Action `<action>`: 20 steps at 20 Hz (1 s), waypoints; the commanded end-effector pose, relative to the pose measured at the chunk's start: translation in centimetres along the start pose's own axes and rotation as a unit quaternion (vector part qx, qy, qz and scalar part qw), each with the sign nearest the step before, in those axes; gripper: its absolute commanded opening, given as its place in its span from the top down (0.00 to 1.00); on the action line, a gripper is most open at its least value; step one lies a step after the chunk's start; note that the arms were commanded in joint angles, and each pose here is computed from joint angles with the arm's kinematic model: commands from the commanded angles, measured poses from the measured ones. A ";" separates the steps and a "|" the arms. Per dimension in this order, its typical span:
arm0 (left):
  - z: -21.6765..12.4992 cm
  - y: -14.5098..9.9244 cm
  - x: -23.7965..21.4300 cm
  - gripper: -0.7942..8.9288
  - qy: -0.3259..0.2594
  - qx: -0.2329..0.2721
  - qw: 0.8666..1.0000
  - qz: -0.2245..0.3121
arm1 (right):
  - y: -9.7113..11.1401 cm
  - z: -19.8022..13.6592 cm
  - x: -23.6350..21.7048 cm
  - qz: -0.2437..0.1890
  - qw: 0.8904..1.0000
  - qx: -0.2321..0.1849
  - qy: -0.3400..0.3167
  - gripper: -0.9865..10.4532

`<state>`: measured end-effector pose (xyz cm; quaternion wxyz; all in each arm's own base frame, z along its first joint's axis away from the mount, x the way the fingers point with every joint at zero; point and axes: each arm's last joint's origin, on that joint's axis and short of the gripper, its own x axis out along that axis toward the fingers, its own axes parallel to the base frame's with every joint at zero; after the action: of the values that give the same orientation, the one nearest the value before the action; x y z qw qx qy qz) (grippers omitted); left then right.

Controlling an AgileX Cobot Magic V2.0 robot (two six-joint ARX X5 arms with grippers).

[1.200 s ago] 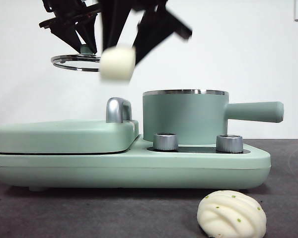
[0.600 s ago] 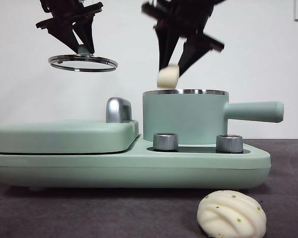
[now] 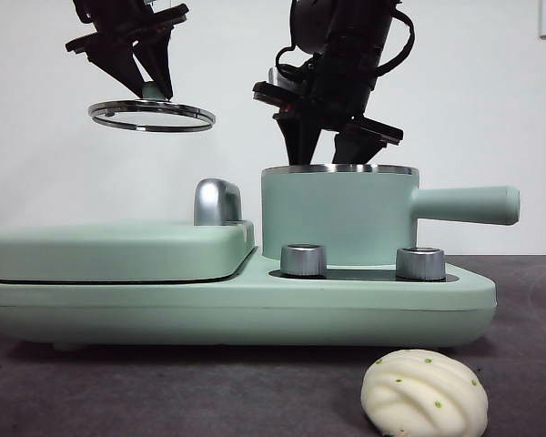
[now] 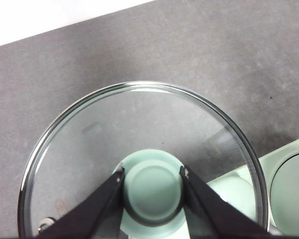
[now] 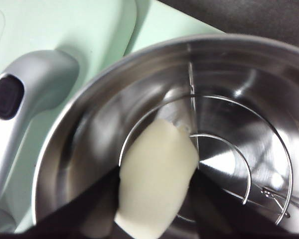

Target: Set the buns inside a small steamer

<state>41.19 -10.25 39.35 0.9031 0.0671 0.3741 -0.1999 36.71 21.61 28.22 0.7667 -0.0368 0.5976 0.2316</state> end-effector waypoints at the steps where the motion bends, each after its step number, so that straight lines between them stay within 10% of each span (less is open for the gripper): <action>1: 0.9 -0.1 -1.4 0.80 -0.034 0.004 0.999 0.003 | 0.2 0.4 0.5 0.000 1.000 -0.007 -0.001 0.63; 20: 0.9 0.0 -1.4 0.80 -0.033 0.002 0.999 0.004 | 0.3 -2.1 -8.3 -0.015 0.998 -0.013 -0.060 0.54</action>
<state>41.24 -10.04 39.35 0.9036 0.0662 0.3743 -0.1977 33.06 18.29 35.12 0.8009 -0.0335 0.5549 0.2225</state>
